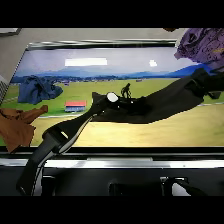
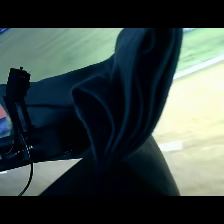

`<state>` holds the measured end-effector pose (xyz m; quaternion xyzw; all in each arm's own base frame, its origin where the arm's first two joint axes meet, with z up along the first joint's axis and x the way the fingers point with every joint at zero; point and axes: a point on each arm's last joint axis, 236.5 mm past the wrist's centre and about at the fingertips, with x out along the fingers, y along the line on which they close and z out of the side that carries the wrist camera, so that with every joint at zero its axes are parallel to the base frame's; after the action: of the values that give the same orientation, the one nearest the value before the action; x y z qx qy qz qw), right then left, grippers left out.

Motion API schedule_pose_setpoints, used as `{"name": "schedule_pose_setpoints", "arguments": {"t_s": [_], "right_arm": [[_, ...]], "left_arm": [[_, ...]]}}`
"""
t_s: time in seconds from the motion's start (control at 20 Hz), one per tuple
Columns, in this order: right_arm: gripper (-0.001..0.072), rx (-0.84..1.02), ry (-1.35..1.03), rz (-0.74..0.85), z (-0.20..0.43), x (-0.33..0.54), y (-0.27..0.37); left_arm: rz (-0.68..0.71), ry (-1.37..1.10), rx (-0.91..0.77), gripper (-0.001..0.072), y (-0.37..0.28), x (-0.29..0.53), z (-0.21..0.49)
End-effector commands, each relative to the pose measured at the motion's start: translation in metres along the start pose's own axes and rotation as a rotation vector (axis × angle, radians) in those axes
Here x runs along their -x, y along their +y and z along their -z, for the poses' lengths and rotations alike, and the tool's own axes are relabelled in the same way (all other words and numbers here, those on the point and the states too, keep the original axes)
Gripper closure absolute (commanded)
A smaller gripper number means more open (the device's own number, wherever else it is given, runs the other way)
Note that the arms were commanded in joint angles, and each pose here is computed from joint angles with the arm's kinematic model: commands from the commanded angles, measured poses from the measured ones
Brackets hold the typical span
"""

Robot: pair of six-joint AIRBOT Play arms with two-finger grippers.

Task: Fold the clothes and pants, and hang the long-sleeved shirts on hangers.

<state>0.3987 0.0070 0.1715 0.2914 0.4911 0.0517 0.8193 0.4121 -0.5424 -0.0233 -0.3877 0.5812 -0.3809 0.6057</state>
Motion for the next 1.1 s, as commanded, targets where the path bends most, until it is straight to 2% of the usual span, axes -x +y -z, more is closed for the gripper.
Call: {"name": "schedule_pose_setpoints", "arguments": {"t_s": [0.0,0.3,0.5,0.8,1.05], "right_arm": [[0.0680,0.009,-0.013,-0.132,0.000,-0.020,0.055],[0.0680,0.046,0.062,-0.259,0.045,-0.090,0.159],[0.0680,0.082,0.138,-0.296,0.090,-0.142,0.203],[0.0680,0.054,0.218,-0.337,0.143,-0.216,0.238],[0.0680,0.041,0.293,-0.317,0.182,-0.260,0.240]], "left_arm": [[-0.078,-0.022,-0.075,0.0693,-0.005,0.066,-0.034],[-0.463,-0.159,-0.187,0.0693,0.013,0.248,-0.086],[-0.629,-0.282,-0.197,0.0692,0.010,0.365,-0.096],[-0.703,-0.437,-0.143,0.0691,0.006,0.472,-0.098],[-0.720,-0.464,-0.096,0.0691,0.017,0.500,-0.097]]}}
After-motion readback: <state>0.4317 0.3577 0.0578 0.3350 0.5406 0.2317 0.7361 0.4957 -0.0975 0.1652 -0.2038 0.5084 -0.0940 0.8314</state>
